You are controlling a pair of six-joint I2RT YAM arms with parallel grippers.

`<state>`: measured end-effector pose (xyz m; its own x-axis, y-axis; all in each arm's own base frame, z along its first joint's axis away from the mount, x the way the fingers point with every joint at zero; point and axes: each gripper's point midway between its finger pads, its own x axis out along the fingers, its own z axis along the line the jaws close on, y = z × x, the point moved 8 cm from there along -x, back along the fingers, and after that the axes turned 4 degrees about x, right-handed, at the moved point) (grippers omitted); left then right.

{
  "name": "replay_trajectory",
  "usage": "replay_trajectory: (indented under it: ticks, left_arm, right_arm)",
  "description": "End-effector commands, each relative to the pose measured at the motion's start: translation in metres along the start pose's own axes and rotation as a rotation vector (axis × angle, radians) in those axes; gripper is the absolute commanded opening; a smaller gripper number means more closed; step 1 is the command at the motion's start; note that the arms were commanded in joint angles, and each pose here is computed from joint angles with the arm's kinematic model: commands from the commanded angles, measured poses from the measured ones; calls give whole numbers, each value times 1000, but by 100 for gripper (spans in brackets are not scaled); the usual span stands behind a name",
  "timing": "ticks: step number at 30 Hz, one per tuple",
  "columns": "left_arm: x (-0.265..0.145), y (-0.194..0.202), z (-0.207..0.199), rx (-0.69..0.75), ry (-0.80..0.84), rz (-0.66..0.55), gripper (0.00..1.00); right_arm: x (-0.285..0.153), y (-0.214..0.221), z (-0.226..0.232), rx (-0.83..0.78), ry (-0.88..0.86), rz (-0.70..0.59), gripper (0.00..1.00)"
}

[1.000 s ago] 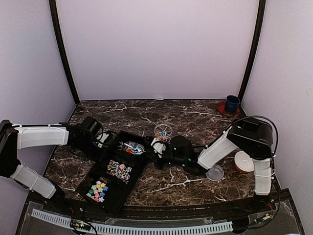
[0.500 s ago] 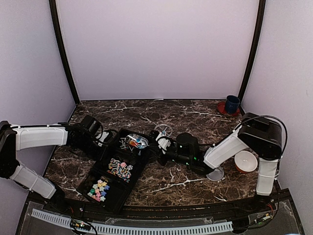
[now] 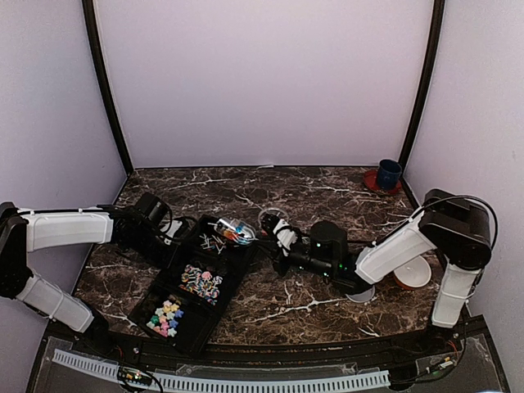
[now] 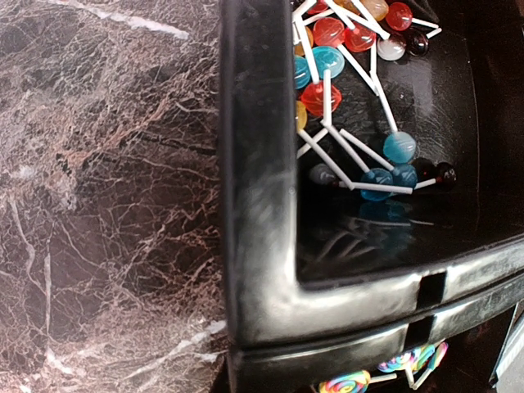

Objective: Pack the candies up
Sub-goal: Scoop the fake candies from the storage box, then place the fake candies in the packing bottle.

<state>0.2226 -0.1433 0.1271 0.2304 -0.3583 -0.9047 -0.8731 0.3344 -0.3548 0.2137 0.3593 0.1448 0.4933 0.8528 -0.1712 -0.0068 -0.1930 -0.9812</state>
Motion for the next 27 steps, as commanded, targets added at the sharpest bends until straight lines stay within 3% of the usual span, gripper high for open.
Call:
replay_trajectory:
  ticks: [1, 13, 27]
  left_arm:
    - [-16, -15, -8, -4, 64, -99, 0]
    - [-17, -14, -8, -6, 64, -102, 0]
    - [-19, -15, -7, -7, 50, -109, 0]
  right_arm:
    - [-20, -37, -9, -21, 71, -188, 0]
    - [-24, -46, -12, -21, 95, -164, 0]
    - [-72, -51, -27, 20, 241, 128, 0]
